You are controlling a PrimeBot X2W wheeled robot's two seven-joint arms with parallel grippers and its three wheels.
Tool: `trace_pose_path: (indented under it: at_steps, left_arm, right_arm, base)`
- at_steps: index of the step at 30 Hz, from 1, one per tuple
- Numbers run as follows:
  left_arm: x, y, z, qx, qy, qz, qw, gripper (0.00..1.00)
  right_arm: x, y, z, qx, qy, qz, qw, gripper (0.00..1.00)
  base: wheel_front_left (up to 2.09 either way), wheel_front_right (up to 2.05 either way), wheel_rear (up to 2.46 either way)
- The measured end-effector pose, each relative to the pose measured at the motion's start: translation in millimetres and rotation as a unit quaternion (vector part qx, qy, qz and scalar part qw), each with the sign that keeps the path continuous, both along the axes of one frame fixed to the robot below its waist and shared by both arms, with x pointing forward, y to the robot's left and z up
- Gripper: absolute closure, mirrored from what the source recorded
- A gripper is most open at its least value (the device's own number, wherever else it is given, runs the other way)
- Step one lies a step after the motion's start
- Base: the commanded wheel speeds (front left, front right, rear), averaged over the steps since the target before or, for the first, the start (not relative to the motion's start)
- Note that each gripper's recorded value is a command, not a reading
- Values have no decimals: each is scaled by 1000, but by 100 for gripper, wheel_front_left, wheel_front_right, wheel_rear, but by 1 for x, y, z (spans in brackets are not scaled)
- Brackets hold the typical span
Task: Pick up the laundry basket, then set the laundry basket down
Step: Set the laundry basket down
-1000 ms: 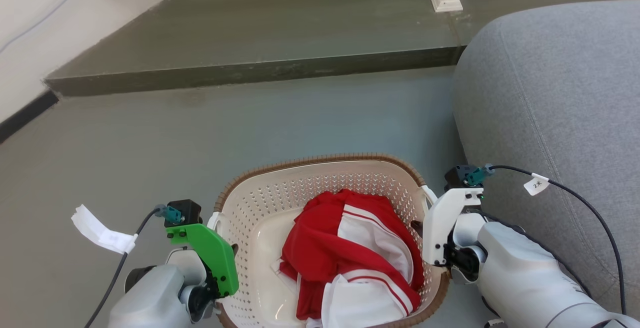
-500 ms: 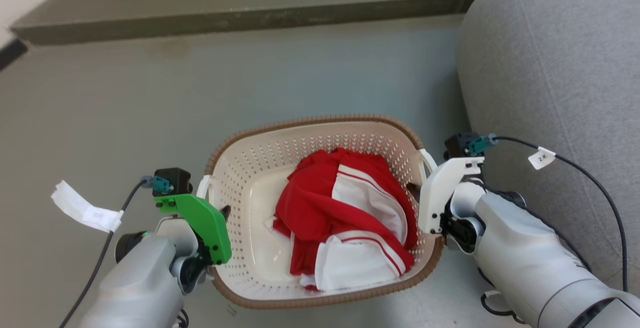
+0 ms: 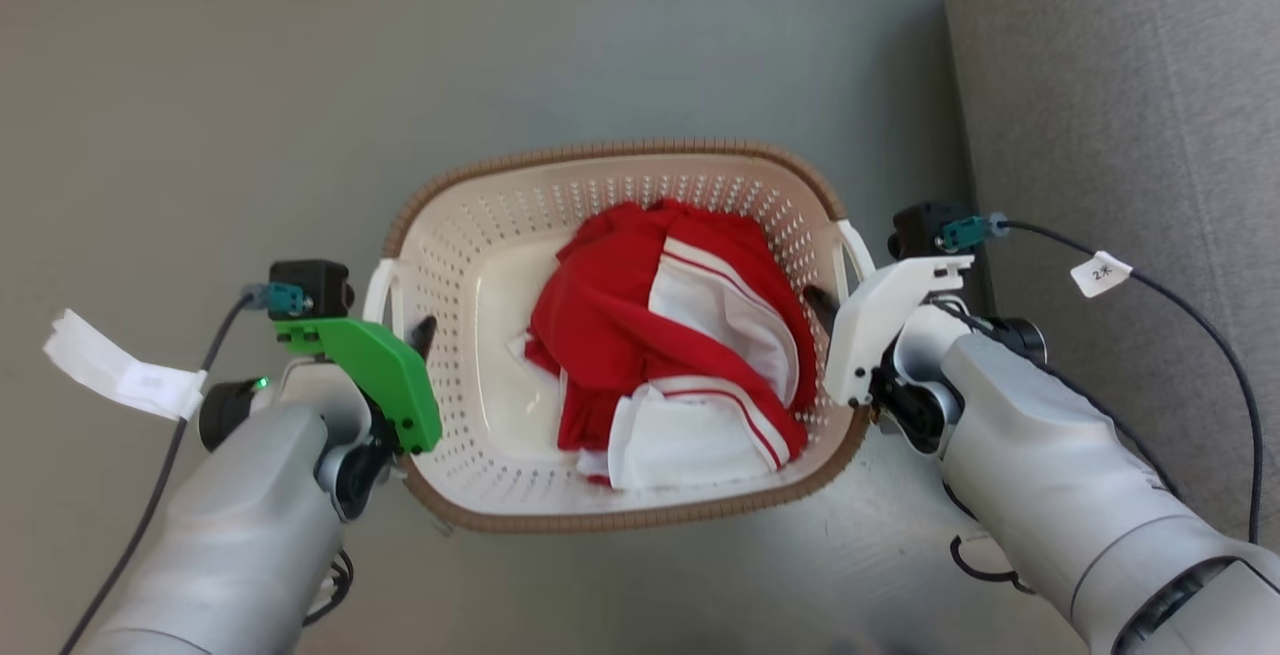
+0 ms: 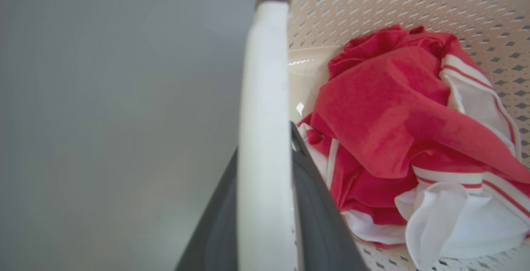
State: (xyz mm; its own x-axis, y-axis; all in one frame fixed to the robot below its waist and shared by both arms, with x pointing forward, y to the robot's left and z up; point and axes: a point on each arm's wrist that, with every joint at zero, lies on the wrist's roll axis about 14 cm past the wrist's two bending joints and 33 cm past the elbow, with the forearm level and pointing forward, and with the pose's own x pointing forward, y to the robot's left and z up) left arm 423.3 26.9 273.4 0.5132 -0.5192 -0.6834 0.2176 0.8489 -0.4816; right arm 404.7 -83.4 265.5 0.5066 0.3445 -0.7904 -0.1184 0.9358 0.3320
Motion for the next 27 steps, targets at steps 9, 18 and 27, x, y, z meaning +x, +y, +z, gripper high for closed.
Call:
trace_pose_path:
  at_steps: [9,18,27]
  left_arm:
    - [26,3,-27,-3,-11,9,1000,100]
    - [23,4,-63,-9,4,20,1000,100]
    - [17,8,-87,-10,15,33,999,100]
  right_arm:
    - [24,3,-26,5,-11,-11,1000,100]
    - [19,3,-63,9,1,-28,1000,100]
    - [12,5,-86,15,8,-39,999,100]
  base:
    - [0,0,0]
    - [0,0,0]
    - [0,0,0]
